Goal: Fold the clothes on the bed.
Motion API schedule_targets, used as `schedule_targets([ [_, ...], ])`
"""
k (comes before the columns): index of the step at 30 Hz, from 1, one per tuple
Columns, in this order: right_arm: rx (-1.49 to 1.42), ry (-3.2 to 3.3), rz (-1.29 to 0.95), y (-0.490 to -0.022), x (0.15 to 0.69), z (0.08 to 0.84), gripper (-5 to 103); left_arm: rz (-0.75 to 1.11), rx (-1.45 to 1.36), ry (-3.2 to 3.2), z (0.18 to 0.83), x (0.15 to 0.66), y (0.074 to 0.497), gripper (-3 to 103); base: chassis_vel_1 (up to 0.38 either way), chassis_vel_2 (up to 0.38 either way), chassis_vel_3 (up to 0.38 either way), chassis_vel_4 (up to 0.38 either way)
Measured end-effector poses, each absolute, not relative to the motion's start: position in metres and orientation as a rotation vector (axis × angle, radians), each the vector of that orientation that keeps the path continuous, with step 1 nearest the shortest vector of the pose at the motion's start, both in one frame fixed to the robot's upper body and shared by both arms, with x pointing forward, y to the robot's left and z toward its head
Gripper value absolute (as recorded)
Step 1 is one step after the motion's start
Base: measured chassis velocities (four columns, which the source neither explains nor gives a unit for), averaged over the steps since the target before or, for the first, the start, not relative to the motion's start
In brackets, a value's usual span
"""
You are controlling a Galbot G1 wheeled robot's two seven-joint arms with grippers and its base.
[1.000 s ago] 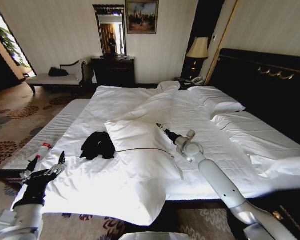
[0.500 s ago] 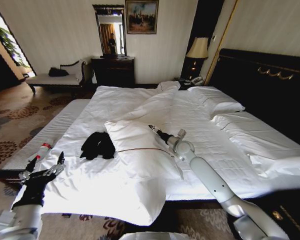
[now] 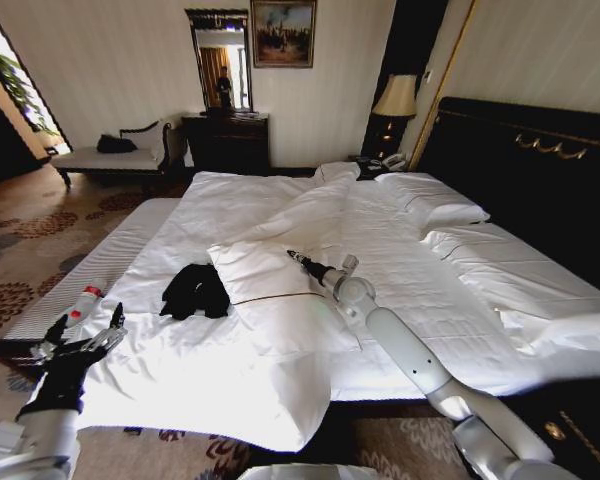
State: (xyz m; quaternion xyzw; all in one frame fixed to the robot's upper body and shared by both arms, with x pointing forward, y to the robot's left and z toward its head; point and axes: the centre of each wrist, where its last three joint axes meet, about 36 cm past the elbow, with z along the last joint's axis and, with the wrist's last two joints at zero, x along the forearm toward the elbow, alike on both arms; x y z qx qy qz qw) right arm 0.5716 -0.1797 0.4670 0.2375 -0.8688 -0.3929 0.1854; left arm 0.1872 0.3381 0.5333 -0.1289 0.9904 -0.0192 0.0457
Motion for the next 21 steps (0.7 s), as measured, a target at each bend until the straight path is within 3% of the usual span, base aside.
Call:
schedule_targets([
  [3, 0.710, -2.473, -1.145, -0.178, 0.572, 0.467, 19, -0.060, -0.396, 3.025, 0.532, 0.187, 0.337, 100, 0.000, 0.000, 0.000, 0.000],
  [5, 0.720, -2.481, -1.157, -0.177, 0.571, 0.467, 19, -0.060, -0.398, 3.025, 0.532, 0.187, 0.337, 100, 0.000, 0.000, 0.000, 0.000],
  [10, 0.737, -2.525, -1.233, -0.175, 0.565, 0.462, 2, -0.055, -0.403, 3.024, 0.532, 0.187, 0.336, 100, 0.000, 0.000, 0.000, 0.000],
  [17, 0.744, -2.598, -1.322, -0.189, 0.546, 0.471, 1, -0.061, -0.398, 3.021, 0.532, 0.188, 0.336, 100, 0.000, 0.000, 0.000, 0.000],
  [21, 0.686, -2.707, -1.373, -0.226, 0.522, 0.481, 1, -0.078, -0.382, 3.017, 0.531, 0.191, 0.332, 100, 0.000, 0.000, 0.000, 0.000],
])
